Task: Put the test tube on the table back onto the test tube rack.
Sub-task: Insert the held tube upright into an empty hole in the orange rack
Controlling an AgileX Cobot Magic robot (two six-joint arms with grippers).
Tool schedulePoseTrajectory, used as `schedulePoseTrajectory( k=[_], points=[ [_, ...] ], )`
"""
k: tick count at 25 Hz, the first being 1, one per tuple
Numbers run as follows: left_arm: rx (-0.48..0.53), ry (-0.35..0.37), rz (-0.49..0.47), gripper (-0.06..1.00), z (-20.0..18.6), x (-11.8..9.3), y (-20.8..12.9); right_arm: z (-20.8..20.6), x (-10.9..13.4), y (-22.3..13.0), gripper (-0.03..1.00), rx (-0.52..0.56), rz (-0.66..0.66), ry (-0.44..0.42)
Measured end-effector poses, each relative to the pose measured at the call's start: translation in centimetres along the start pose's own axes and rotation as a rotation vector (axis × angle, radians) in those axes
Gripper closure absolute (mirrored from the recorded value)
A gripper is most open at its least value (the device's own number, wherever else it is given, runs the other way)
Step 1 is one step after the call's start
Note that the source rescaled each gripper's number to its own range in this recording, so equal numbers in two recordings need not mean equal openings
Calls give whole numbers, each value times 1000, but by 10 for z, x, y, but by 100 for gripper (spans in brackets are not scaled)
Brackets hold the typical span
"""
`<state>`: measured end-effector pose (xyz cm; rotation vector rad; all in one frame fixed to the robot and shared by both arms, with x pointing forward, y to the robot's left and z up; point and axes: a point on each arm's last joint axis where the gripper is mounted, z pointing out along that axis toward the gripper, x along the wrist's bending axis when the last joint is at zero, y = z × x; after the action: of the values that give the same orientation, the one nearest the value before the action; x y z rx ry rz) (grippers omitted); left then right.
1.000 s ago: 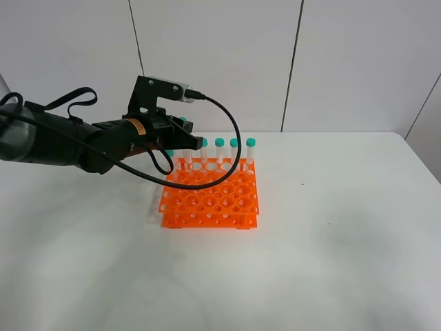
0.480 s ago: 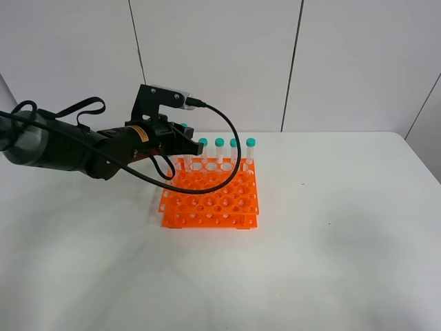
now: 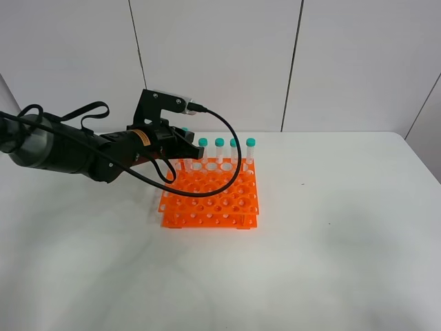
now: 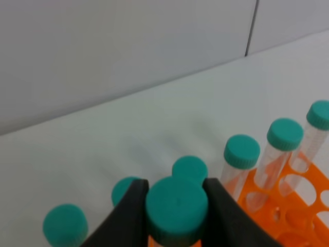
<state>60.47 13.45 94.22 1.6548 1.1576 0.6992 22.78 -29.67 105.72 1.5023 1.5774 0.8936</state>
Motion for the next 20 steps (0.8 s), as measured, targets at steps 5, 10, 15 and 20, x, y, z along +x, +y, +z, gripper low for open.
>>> schedulePoseTrajectory(
  k=[5, 10, 15, 20],
  points=[
    [14, 1, 0, 94, 3, 0, -6, 0, 0, 0, 20, 0, 0, 0],
    [19, 2, 0, 94, 8, 1, -13, 0, 0, 0, 20, 0, 0, 0],
    [-6, -6, 12, 94, 8, 0, -11, 0, 0, 0, 20, 0, 0, 0],
    [-9, -6, 12, 94, 8, 0, -11, 0, 0, 0, 20, 0, 0, 0]
  ],
)
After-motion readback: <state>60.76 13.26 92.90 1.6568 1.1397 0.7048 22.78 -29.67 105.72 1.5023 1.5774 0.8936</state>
